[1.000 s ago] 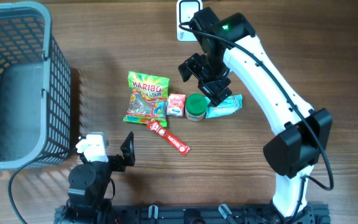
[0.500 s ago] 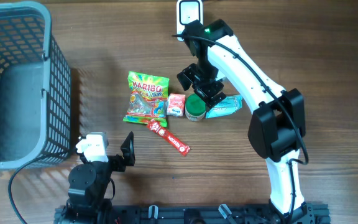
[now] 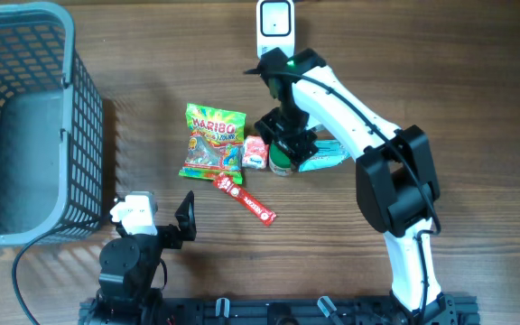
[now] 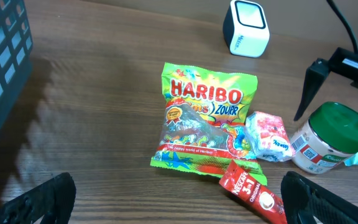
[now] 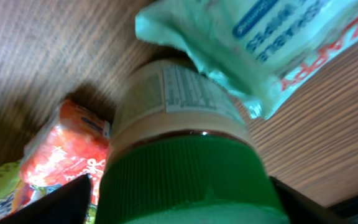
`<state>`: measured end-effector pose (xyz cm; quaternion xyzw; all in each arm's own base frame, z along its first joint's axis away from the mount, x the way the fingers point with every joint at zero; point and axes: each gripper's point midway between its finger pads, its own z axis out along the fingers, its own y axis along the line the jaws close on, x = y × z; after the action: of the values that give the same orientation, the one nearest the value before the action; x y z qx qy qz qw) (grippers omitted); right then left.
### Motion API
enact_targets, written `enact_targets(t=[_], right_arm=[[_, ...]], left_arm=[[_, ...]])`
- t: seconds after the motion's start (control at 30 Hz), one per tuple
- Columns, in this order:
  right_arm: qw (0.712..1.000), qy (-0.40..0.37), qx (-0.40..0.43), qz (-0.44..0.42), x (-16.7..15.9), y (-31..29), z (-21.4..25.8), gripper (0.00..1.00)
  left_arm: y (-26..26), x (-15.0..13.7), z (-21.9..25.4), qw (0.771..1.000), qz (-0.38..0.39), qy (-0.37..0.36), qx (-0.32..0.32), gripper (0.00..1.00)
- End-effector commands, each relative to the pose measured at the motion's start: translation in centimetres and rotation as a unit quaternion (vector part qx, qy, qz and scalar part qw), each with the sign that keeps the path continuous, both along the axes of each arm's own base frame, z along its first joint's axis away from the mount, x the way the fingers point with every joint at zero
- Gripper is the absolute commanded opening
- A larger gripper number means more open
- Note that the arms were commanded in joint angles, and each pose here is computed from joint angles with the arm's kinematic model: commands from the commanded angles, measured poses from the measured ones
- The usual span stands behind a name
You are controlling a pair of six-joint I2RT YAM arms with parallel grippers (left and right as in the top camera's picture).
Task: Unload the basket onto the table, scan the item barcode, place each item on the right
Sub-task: 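Lower the right gripper onto the green-capped jar and grasp its cap, then lift the jar with the right gripper toward the white scanner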
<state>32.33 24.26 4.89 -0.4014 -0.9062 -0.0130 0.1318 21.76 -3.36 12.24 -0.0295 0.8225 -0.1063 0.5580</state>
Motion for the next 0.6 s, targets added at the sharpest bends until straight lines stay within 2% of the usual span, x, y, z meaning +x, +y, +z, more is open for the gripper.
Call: enact_targets(t=[0.0,0.07,0.2,0.37,0.5,0.57], right_arm=[[1.000,0.005,-0.005,-0.007,-0.3,0.3,-0.7,0.74],[1.000,-0.001,-0.012,-0.002,-0.1,0.1,-0.8,0.66],[0.995,-0.023,-0.009,0.095,0.5,-0.9,-0.9,0.63],[0.975,-0.056,0.017,0.217,2.3,-2.0,-0.2,0.61],[0.940,-0.107,0.046,0.321,4.9,-2.2,1.8,0.61],[0.919,-0.131,0.056,0.367,6.0,-2.2,2.8,0.65]], left_arm=[[0.3,0.1,-0.4,1.000,0.009,0.003,-0.001,1.00],[0.3,0.1,-0.4,1.000,0.009,0.003,-0.001,1.00],[0.3,0.1,-0.4,1.000,0.009,0.003,-0.001,1.00],[0.3,0.1,-0.4,1.000,0.009,0.003,-0.001,1.00],[0.3,0.1,-0.4,1.000,0.009,0.003,-0.001,1.00],[0.3,0.1,-0.4,1.000,0.009,0.003,-0.001,1.00]])
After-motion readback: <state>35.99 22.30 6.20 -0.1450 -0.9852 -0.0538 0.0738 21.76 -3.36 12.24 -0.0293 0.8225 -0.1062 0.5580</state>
